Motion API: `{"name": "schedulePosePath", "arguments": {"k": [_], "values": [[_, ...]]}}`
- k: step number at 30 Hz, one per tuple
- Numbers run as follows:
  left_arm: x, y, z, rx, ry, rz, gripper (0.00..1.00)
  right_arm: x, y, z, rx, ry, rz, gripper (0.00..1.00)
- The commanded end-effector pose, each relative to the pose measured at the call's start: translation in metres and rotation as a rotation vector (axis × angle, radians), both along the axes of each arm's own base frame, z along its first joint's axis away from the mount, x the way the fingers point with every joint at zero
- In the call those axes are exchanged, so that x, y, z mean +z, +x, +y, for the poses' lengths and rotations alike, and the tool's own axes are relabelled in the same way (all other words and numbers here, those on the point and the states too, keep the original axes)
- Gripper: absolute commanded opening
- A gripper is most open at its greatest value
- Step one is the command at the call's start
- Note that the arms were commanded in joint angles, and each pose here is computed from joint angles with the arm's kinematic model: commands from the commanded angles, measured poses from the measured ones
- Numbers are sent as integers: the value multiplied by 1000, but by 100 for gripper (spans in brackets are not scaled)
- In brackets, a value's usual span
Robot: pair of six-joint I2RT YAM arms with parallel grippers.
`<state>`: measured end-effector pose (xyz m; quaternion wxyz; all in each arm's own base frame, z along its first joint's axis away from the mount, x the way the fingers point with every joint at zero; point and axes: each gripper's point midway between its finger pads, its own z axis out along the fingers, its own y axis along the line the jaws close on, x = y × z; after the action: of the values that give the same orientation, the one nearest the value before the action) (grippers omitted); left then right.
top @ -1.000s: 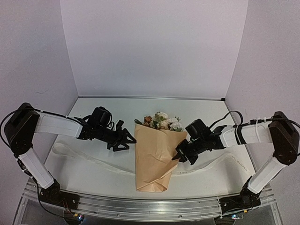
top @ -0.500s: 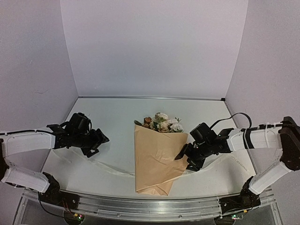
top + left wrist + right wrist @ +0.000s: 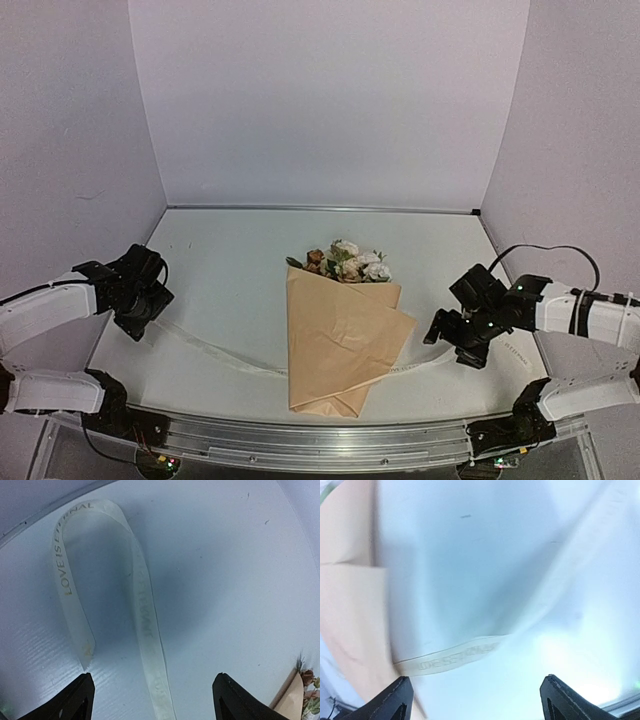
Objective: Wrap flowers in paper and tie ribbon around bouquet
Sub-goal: Adjust the ribbon at the center of the board.
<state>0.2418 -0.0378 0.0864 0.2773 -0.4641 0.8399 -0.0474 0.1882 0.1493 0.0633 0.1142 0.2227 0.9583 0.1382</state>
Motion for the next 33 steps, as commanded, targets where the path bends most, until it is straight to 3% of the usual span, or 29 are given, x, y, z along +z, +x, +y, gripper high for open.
{"name": "schedulePosePath", "arguments": {"k": [1, 4, 11, 15, 23, 33], "values": [[10, 26, 33, 44, 95, -24, 84, -12, -17, -46, -51, -116, 35, 98], [4, 43, 48, 64, 120, -9, 83, -14, -21, -63, -89, -141, 38, 98], [-28, 83, 61, 21, 29, 20, 74, -11, -22, -99, -181, -228, -30, 98], [-48, 88, 69, 40, 28, 66, 71, -12, -20, -104, -211, -230, -16, 98], [-66, 96, 79, 46, 11, 95, 55, -22, -6, -97, -277, -148, 103, 98], [-74, 97, 83, 59, 14, 111, 40, -32, 53, -98, -406, -82, 36, 93]]}}
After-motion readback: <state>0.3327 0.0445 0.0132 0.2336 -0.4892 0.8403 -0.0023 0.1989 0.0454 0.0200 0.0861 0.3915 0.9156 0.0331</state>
